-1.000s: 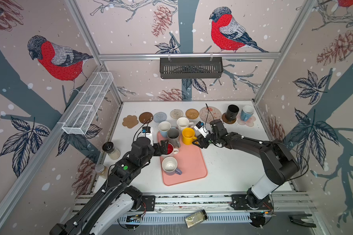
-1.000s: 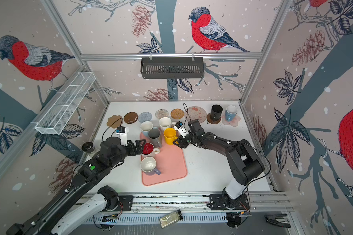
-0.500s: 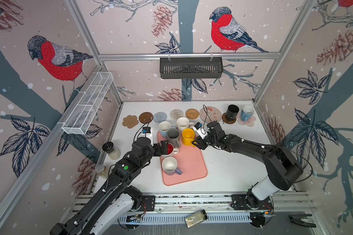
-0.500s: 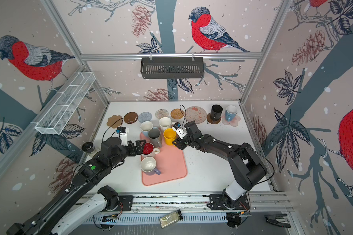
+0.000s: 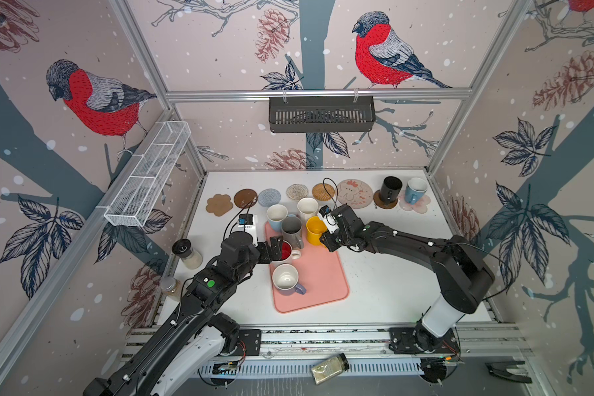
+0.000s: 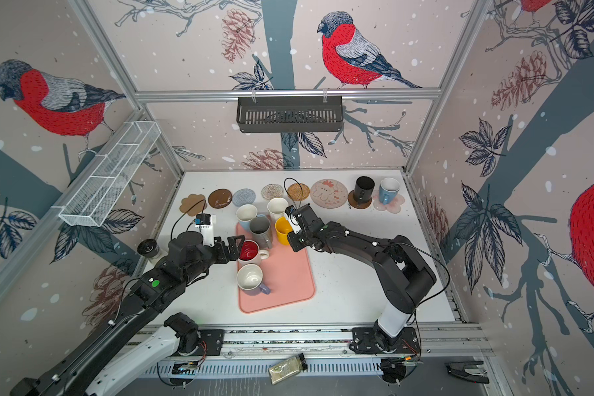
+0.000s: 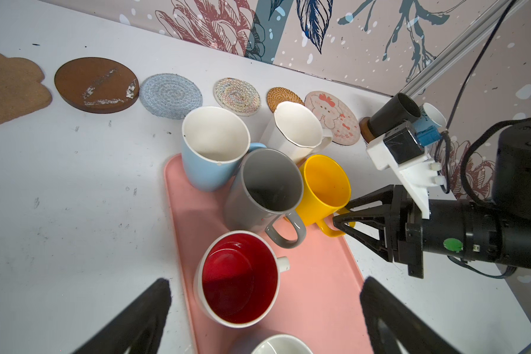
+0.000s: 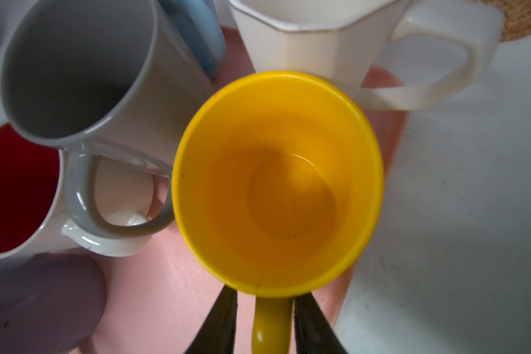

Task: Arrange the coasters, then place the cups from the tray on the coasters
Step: 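Lower the right gripper onto the yellow mug rim and close it, then carry the yellow mug to the pink bunny coaster with the right gripper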

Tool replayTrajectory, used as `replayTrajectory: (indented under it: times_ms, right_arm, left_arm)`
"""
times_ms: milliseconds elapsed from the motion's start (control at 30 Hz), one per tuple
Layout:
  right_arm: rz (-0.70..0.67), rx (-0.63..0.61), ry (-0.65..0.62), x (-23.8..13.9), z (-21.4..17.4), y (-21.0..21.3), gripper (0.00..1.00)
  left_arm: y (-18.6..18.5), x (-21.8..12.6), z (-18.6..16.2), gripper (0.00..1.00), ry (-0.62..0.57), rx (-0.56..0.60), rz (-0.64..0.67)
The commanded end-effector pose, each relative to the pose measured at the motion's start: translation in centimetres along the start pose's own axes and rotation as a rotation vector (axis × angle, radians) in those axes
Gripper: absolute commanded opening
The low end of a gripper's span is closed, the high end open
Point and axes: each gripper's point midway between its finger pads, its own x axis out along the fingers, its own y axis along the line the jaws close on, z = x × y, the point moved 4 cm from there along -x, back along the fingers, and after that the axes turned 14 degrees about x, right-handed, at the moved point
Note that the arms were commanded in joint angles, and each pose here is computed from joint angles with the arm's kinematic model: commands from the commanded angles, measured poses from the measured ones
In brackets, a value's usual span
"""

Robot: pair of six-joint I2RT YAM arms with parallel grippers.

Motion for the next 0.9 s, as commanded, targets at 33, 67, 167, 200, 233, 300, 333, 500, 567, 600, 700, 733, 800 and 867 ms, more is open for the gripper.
replayTrajectory:
  times_ms: [33, 67, 167, 200, 233, 300, 333, 500, 567, 600, 700, 733, 800, 867]
  right_arm:
    - [-0.052, 0.056, 0.036, 0.1, -0.8, -0.6, 0.32]
    - [-0.057, 0.06, 0.042, 0.2, -0.8, -0.7, 0.31]
    - [-0.071, 0.067, 0.056, 0.5, -0.6, -0.6, 0.27]
    - [-0.075, 0.066, 0.059, 0.5, -0.5, -0.6, 0.26]
    - [-0.077, 0.062, 0.061, 0.5, -0.4, -0.5, 0.25]
    - [-0.082, 0.06, 0.06, 0.4, -0.3, -0.4, 0.22]
    - [-0.084, 0.059, 0.058, 0.4, -0.2, -0.3, 0.2]
    - [-0.086, 0.052, 0.058, 0.0, -0.1, 0.0, 0.1]
    - [-0.092, 0.05, 0.05, -0.4, 0.1, 0.1, 0.06]
    - [-0.091, 0.05, 0.047, -0.6, 0.1, 0.2, 0.05]
    - [-0.084, 0.05, 0.016, -1.9, 0.6, 0.6, 0.04]
    - [-0.083, 0.052, 0.001, -2.5, 0.9, 0.7, 0.04]
    - [-0.085, 0.058, -0.022, -3.8, 1.2, 0.8, 0.04]
    - [-0.098, 0.072, -0.04, -5.1, 1.4, 0.5, 0.04]
  left_arm:
    - [-0.2, 0.0, 0.3, 0.97, -0.015, 0.009, -0.01]
    - [-0.1, -0.1, 0.3, 0.97, -0.016, 0.01, -0.008]
    - [-0.1, -0.1, 0.4, 0.97, -0.019, 0.008, -0.005]
    - [-0.1, -0.1, 0.3, 0.97, -0.018, 0.008, -0.006]
    - [-0.1, -0.1, 0.3, 0.97, -0.016, 0.008, -0.006]
    - [-0.1, 0.0, 0.3, 0.97, -0.017, 0.008, -0.006]
    - [-0.1, -0.1, 0.4, 0.97, -0.02, 0.008, -0.006]
    - [0.0, -0.2, 0.4, 0.97, -0.022, 0.007, -0.001]
    - [0.0, -0.2, 0.5, 0.97, -0.024, 0.008, 0.0]
    - [0.0, -0.2, 0.5, 0.97, -0.024, 0.008, 0.002]
    - [0.2, -0.1, 0.5, 0.97, -0.023, 0.011, 0.014]
    - [0.2, 0.0, 0.4, 0.97, -0.018, 0.017, 0.016]
    - [-0.1, 0.2, 0.5, 0.97, -0.009, 0.022, 0.004]
    - [-0.5, 0.7, 0.5, 0.97, 0.017, 0.028, -0.015]
